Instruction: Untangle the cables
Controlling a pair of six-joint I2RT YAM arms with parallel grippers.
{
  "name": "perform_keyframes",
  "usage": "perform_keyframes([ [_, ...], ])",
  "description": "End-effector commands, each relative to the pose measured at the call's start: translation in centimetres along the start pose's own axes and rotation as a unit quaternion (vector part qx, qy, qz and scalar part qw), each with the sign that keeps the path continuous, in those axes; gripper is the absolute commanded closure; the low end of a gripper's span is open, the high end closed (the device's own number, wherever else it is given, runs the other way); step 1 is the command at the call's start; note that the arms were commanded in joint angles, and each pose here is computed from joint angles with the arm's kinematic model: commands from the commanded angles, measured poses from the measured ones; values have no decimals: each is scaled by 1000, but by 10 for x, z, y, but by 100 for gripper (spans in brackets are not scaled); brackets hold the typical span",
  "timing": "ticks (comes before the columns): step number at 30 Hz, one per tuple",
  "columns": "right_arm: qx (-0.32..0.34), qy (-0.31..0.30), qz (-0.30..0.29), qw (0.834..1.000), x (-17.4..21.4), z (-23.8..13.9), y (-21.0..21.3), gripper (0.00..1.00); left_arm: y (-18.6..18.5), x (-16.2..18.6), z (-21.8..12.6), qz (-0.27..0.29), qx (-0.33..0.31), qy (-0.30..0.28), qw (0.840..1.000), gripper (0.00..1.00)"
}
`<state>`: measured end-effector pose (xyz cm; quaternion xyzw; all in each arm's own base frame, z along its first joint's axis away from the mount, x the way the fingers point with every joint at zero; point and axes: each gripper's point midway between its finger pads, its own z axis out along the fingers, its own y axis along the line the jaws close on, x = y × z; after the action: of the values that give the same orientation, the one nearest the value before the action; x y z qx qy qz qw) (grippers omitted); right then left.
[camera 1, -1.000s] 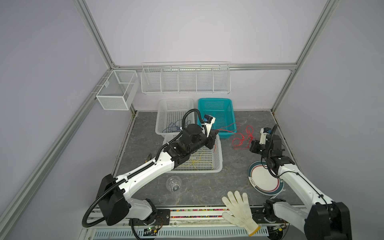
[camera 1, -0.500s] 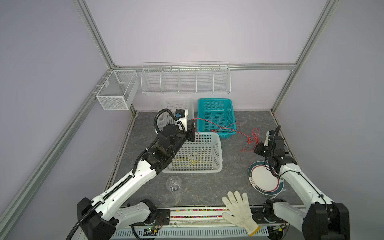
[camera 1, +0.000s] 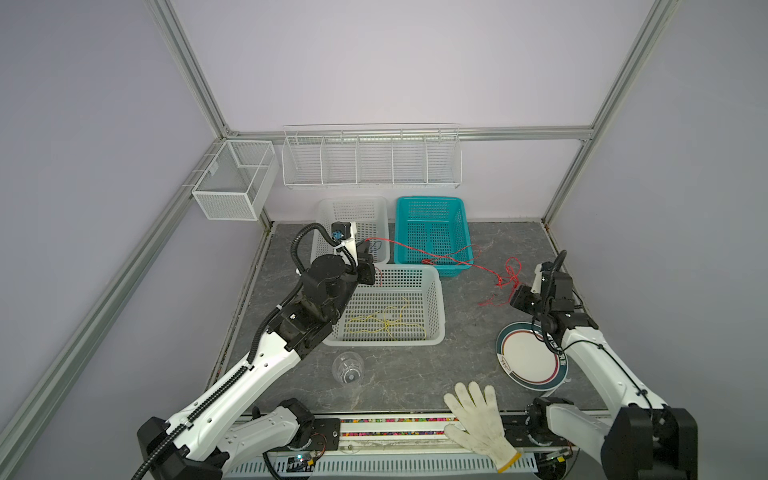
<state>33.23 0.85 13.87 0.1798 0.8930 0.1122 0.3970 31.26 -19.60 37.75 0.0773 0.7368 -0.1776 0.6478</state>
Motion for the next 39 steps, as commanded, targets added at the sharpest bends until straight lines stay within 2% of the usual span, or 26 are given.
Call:
perform_keyframes([
  [1,5,-7,12,1000,-7,-8,-4,93,14,-27,-12,-25,-17,-52,998,100],
  [4,-14,-15,4,1000,-12,-15,4,93,-6,-27,-13,-28,42,-61,997,100],
  [6,-3,-18,3,1000,-14,-18,1,93,-11,-26,-12,-29,58,-63,996,100],
  [9,41,-16,7,999,-14,-17,-16,94,-3,-29,-15,-32,36,-69,996,100],
  [12,52,-1,31,998,-8,-9,-27,94,0,-37,-26,-27,35,-84,995,100],
  [18,49,25,77,995,5,10,-43,94,11,-51,-54,-20,29,-112,993,100],
  [23,45,36,80,995,4,19,-42,93,14,-61,-69,-19,28,-128,991,100],
  [29,29,26,69,997,-3,13,-35,93,12,-58,-63,-15,30,-119,992,100],
  [31,4,12,59,998,-8,5,-25,93,2,-53,-55,-11,52,-110,993,100],
  [34,-60,-21,29,998,-17,-14,3,93,-34,-42,-41,-11,140,-90,986,100],
  [36,-83,-45,7,996,-24,-31,17,94,-64,-35,-31,-20,215,-77,973,100],
  [39,-92,-83,-13,992,-33,-55,25,93,-105,-23,-22,-27,294,-60,954,100],
])
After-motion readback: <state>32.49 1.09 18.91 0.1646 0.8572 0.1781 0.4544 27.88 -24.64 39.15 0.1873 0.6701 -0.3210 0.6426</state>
